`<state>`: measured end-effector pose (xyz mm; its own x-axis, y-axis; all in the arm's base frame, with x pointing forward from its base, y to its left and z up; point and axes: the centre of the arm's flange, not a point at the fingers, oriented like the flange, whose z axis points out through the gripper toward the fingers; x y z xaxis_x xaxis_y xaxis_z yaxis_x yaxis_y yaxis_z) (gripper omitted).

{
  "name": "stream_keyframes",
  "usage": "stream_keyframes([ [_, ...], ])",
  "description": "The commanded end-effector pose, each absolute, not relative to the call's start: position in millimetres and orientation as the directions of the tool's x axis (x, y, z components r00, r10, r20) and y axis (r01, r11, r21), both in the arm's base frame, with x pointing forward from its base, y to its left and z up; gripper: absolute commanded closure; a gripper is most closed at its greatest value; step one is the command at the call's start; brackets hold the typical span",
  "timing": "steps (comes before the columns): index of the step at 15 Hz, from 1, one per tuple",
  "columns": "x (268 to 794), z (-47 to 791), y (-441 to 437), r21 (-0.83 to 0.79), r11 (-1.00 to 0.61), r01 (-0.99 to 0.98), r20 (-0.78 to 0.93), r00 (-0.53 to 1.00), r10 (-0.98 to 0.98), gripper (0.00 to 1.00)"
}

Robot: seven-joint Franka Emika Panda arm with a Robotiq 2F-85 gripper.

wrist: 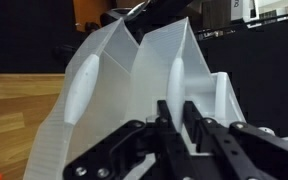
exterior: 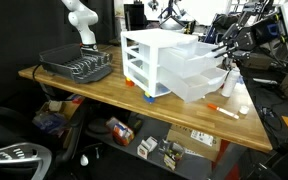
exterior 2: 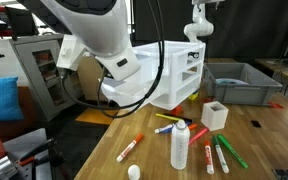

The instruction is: Open the topmost drawer

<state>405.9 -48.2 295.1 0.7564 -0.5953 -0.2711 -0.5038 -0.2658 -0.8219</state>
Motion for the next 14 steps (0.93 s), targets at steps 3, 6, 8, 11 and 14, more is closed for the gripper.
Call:
stream_keyframes([
  [3, 381.7, 300.0, -49.3, -0.820, -0.238, -0.520, -0.286, 0.734, -0.616, 0.95],
  [6, 378.1, 300.9, -49.4, -0.828, -0.232, -0.510, -0.276, 0.732, -0.623, 0.54],
  [8, 379.0, 304.8, -49.0, -0.845, -0.246, -0.475, -0.240, 0.747, -0.620, 0.47],
  [11, 378.2, 323.1, -47.6, -0.885, -0.290, -0.365, -0.110, 0.767, -0.632, 0.24],
  [14, 361.8, 348.2, -46.1, -0.906, -0.333, -0.263, 0.016, 0.763, -0.646, 0.04],
])
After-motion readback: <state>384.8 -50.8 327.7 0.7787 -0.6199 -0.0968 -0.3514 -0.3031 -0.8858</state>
